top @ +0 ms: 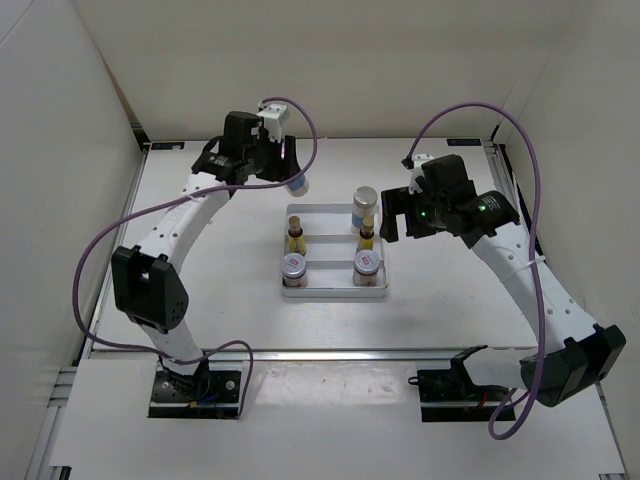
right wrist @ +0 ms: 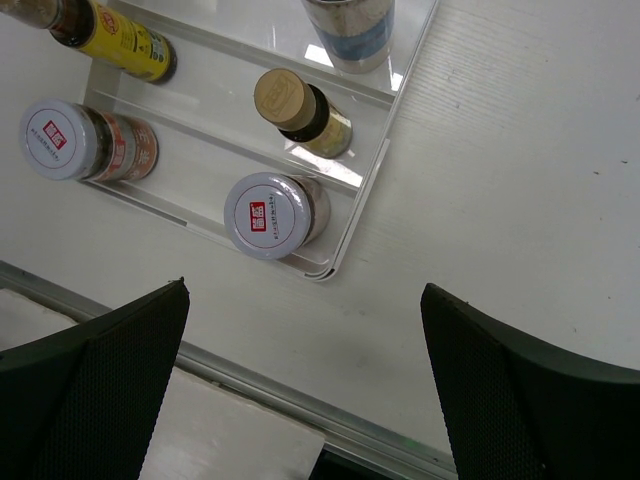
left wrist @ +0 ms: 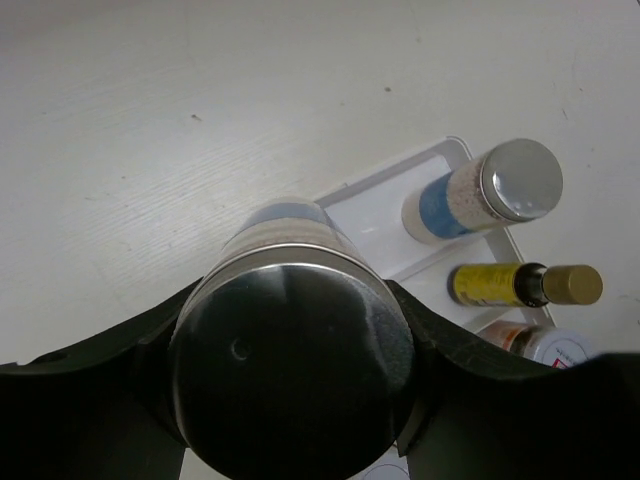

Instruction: Organize the condiment bottles

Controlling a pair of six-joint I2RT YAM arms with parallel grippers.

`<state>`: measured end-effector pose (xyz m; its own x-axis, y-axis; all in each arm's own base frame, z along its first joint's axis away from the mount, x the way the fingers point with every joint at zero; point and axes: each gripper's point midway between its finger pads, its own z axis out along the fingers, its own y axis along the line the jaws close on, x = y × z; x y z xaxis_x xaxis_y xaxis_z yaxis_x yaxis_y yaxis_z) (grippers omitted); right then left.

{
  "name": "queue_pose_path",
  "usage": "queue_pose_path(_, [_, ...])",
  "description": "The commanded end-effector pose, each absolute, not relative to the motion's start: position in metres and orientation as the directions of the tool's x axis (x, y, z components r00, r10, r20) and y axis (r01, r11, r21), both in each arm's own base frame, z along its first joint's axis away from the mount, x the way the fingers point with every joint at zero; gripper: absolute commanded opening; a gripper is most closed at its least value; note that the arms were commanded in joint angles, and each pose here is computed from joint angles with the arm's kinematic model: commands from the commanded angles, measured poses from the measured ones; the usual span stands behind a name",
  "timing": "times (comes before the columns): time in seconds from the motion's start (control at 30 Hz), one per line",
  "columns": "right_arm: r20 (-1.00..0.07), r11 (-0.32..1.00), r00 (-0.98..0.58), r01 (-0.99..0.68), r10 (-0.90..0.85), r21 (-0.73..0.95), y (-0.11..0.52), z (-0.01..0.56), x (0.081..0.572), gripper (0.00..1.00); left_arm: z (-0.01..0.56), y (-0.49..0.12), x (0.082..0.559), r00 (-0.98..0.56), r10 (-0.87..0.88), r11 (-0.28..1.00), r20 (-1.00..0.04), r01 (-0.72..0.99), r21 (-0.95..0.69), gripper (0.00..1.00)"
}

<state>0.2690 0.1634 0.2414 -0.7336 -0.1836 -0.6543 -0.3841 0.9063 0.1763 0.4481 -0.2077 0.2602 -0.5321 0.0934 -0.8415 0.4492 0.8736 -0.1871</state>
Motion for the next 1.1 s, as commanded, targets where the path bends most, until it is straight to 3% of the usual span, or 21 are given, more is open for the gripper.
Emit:
queue_pose_path(0.0, [-0.67, 0.899, -0.72, -0.397, -0.181, 0.184, 0.161, 0.249, 0.262, 1.0, 0.257, -0.222, 0.443, -0.52, 0.113, 0.82, -0.847, 0.529, -0.216, 0.61])
queue_pose_path(0.47, [-0.677, 0.911, -0.709, -0.388, -0.197, 0.141, 0.149, 0.246, 0.256, 1.0, 0.167, -0.247, 0.438, -0.608, 0.248, 0.832, -0.754, 0.533, -0.155, 0.67])
queue_pose_path(0.8, [-0.678, 0.914, -0.708, -0.382, -0.196, 0.135, 0.147, 0.247, 0.254, 1.0, 0.146, -0.249, 0.443, -0.627, 0.308, 0.862, -0.715, 0.502, -0.069, 0.8])
queue_pose_path(0.83, [-0.679, 0.917, -0.708, -0.377, -0.196, 0.128, 0.145, 0.247, 0.255, 1.0, 0.151, -0.249, 0.447, -0.619, 0.304, 0.866, -0.725, 0.497, -0.061, 0.82])
queue_pose_path(0.9, [-0.679, 0.917, -0.708, -0.377, -0.196, 0.128, 0.145, 0.247, 0.255, 1.0, 0.155, -0.248, 0.448, -0.612, 0.308, 0.876, -0.728, 0.481, -0.034, 1.0])
queue_pose_path(1.07, [-0.685, 0.94, -0.705, -0.331, -0.184, 0.087, 0.134, 0.248, 0.258, 1.0, 0.241, -0.243, 0.457, -0.487, 0.238, 0.903, -0.84, 0.43, 0.006, 1.0])
